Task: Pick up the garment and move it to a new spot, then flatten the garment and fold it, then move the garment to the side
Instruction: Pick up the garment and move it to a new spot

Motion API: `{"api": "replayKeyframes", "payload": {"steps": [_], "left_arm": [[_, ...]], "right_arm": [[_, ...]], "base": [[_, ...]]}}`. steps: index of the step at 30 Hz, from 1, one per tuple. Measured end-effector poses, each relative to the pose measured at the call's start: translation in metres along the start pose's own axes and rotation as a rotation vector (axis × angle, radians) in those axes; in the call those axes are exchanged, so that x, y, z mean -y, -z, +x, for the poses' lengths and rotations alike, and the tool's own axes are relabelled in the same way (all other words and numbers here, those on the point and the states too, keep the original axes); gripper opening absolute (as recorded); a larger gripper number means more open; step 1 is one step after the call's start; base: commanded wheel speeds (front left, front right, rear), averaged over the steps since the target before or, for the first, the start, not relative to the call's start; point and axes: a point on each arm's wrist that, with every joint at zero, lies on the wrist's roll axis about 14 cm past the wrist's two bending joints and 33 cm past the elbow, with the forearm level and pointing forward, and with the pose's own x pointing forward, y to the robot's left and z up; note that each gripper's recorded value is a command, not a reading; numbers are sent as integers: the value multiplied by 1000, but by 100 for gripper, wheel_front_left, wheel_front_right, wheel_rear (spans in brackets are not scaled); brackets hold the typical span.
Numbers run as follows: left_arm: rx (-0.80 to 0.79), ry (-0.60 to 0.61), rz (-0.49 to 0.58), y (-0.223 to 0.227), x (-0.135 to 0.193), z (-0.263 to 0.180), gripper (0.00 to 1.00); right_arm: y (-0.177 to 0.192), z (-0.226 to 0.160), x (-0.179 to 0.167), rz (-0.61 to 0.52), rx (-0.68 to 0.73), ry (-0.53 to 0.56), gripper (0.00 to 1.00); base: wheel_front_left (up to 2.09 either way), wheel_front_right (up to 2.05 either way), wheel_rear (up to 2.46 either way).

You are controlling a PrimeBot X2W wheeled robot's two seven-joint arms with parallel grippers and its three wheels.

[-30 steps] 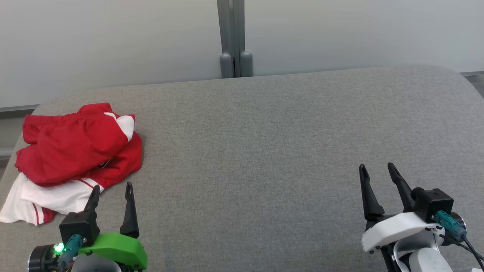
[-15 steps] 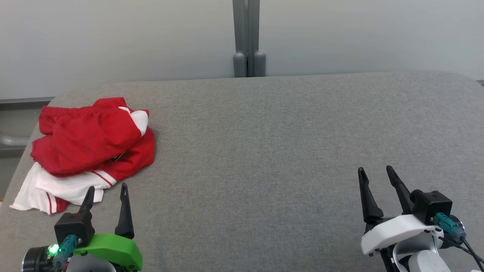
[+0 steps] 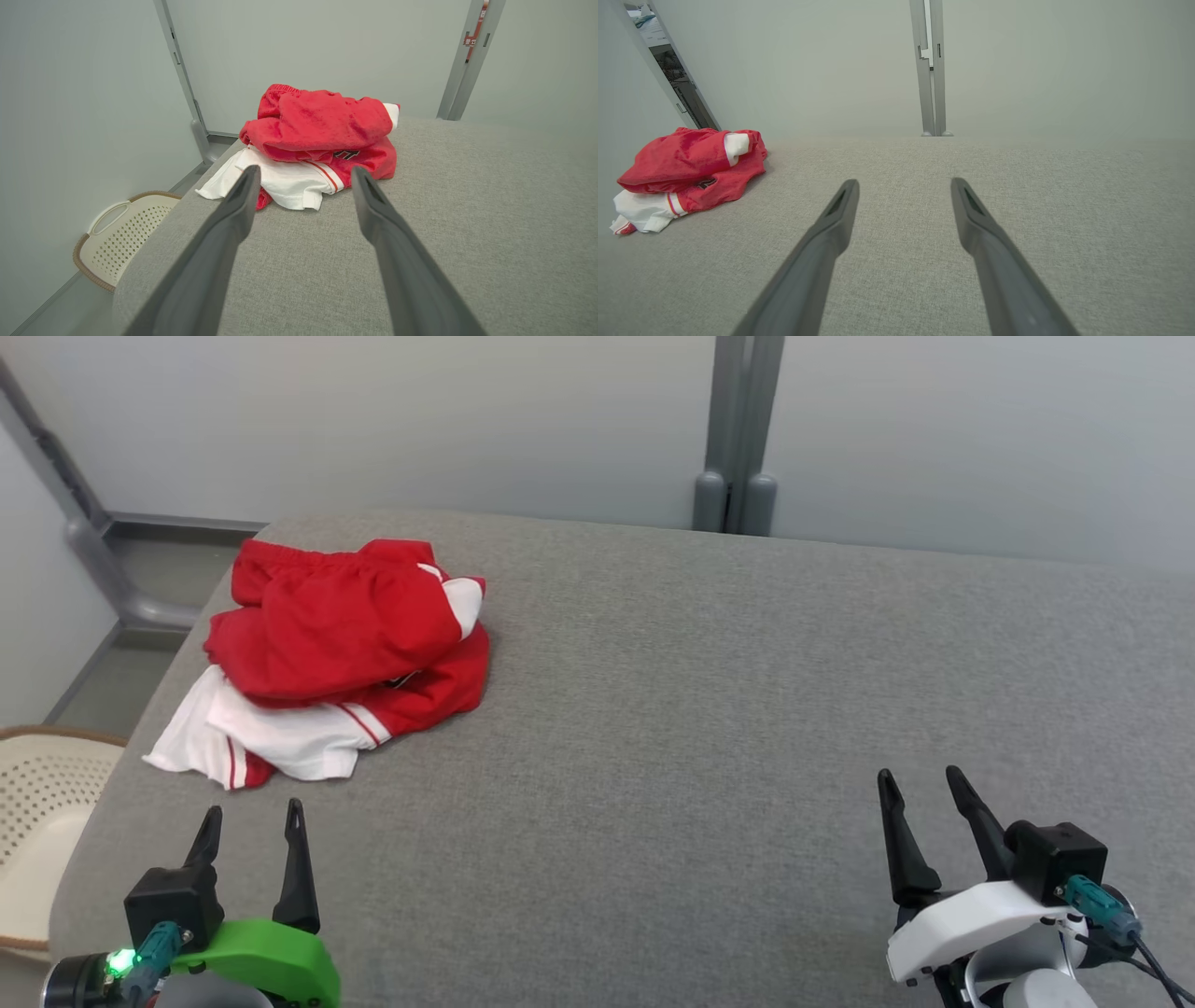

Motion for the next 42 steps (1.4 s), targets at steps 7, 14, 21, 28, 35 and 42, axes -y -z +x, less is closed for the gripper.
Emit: {"api": "replayKeyframes", "payload": {"steps": [7,14,21,28,35,42], "left_arm": [[12,-104,-13,-1,-33,-21,100],[22,-192,-23,-1,-59,-41,100],[21,-251,-32,2,-75,-56,100],[23,-263,-35,3,-76,-55,100],[72,-221,-30,-8,-68,-33,100],[205,-148,-1,-59,-63,25,100]], "right_arm": [[9,15,-30,10,-27,-94,100],[16,26,-57,18,-46,-175,100],[22,33,-76,18,-63,-230,100],[24,34,-77,17,-70,-234,100],[21,40,-67,0,-63,-210,100],[21,51,-41,-31,-64,-149,100]], "base": [[0,0,0],[0,0,0],[0,0,0],[0,0,0],[0,0,0],[0,0,0]]}}
